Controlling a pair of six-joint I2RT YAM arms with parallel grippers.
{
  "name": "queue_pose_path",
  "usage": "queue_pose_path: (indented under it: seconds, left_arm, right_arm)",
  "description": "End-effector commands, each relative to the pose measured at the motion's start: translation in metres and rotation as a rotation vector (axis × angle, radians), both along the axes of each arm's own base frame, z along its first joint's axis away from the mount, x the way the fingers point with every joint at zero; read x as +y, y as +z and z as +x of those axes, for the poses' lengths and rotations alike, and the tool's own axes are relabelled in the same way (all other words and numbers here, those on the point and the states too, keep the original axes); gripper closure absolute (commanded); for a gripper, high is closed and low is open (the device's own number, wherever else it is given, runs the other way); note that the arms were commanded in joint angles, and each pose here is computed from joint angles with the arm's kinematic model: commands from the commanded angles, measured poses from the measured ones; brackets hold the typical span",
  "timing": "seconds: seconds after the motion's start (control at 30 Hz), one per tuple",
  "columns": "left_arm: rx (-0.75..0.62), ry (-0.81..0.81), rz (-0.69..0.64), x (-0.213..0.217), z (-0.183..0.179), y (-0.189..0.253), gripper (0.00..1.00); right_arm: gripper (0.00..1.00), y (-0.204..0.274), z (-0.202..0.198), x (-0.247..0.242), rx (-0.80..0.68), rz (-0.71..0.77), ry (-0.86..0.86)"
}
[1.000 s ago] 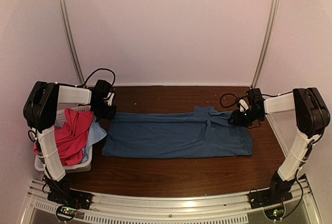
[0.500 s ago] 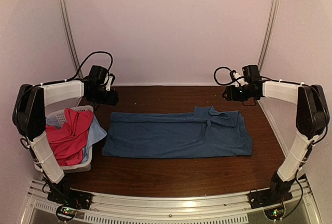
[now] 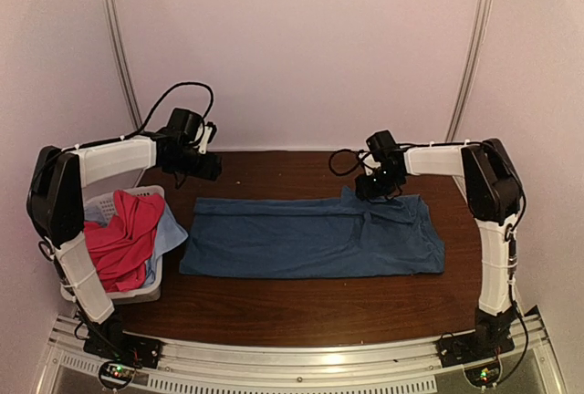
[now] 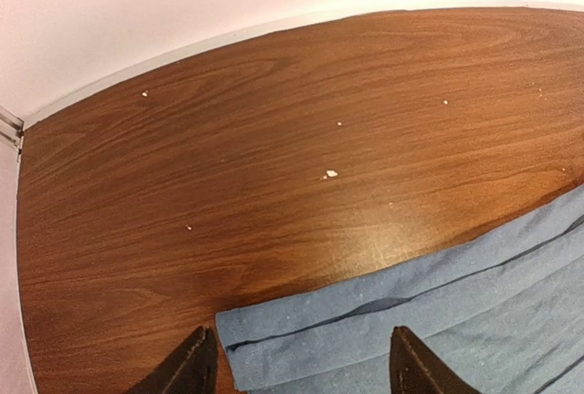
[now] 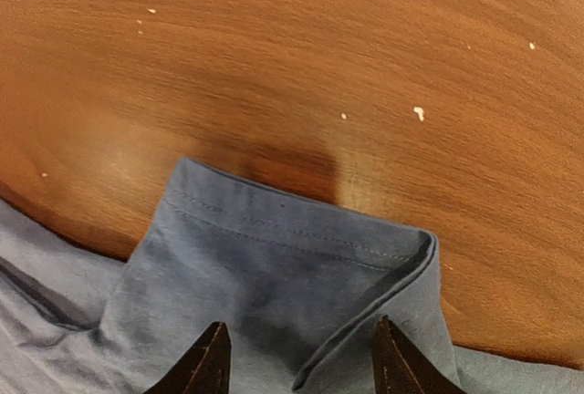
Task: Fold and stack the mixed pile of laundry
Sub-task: Adjust the rectangle-folded T-shirt at the center of the board.
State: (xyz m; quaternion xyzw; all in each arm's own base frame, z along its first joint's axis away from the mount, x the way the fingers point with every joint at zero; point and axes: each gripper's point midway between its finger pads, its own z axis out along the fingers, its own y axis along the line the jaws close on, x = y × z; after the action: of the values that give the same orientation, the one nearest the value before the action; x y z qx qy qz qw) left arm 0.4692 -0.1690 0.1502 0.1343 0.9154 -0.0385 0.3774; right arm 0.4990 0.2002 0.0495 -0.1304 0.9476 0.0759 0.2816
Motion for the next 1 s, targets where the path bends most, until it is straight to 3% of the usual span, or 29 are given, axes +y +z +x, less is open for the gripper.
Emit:
queue_pose_path:
  seconds: [0.0, 0.27, 0.43, 0.6, 0.97]
  left_arm:
    - [-0.013, -0.01, 0.008, -0.006, 0.006, 0.002, 0.34]
    - [-0.013, -0.009, 0.007, -0.008, 0.008, 0.001, 0.34]
    - [-0.016, -0.002, 0.019, -0.006, 0.008, 0.001, 0.34]
    - [-0.025, -0.001, 0.023, -0.004, 0.007, 0.005, 0.34]
    - [-0.022, -0.013, -0.004, -0.008, 0.002, 0.009, 0.34]
  right_arm:
    - [0.46, -0.001, 0.004, -0.012, -0.018, -0.15, -0.05]
    - [0.53, 0.003, 0.001, -0.021, -0.042, -0.248, -0.09]
    - [0.73, 0.002, 0.0, -0.024, -0.032, -0.269, -0.088]
    - [1.0, 0.016, 0.002, -0.027, -0.055, -0.276, -0.098]
    - [1.0, 0.084, -0.03, -0.001, -0.143, -0.056, 0.035]
